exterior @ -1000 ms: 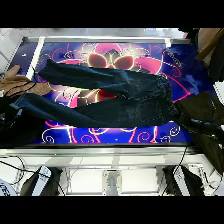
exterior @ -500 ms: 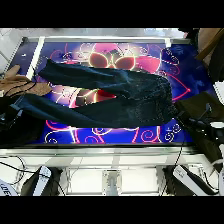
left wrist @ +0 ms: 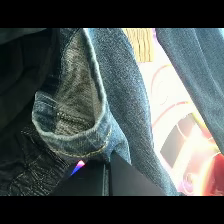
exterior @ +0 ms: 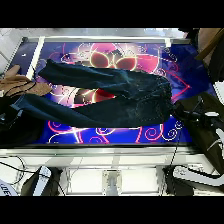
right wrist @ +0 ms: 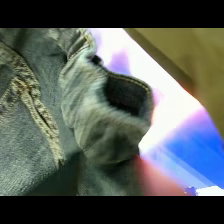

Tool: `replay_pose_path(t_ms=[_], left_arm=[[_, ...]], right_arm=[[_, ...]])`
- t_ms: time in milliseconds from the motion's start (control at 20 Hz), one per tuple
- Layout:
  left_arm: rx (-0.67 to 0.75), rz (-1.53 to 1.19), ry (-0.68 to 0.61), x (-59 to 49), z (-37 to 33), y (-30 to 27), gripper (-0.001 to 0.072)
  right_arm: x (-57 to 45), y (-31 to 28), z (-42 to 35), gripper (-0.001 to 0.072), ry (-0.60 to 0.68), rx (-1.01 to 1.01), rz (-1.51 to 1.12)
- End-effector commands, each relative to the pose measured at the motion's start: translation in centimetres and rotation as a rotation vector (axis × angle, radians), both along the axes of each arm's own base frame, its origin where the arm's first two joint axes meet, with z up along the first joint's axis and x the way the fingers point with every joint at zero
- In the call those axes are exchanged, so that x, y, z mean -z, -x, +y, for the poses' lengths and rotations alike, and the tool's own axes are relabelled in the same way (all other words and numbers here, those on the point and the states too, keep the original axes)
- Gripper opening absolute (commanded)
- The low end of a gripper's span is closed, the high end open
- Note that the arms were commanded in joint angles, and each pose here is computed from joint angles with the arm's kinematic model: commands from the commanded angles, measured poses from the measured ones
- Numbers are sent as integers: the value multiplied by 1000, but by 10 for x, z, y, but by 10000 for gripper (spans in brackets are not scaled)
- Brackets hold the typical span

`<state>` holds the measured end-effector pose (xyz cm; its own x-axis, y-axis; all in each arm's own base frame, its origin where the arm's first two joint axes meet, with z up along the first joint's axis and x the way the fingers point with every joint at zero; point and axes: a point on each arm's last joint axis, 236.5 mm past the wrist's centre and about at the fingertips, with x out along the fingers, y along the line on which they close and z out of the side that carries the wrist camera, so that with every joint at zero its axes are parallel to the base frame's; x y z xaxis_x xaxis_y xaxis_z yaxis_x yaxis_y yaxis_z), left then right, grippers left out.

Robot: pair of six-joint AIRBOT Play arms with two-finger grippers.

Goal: Fold the clothes and pants, and hang the long-sleeved shirts on hangers.

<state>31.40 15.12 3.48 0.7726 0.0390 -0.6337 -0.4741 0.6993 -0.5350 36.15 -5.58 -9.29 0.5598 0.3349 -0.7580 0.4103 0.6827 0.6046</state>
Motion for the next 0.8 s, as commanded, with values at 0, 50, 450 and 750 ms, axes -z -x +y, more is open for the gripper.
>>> replay_pose_path(t_ms=[0,50,450,750], left_arm=[[4,-3,-35,-7,5,-1,11],[20,12,-74,-13,9,0,10],[136,174,-244,-77,14,28,10],[133,407,-206,27,16,73,10]], right_arm=[[-15,-6,17,53,-48,-89,-14],[-32,-4,23,53,-78,-136,-29],[-148,100,-33,51,234,-213,-10],[-50,187,-49,52,168,-33,238]])
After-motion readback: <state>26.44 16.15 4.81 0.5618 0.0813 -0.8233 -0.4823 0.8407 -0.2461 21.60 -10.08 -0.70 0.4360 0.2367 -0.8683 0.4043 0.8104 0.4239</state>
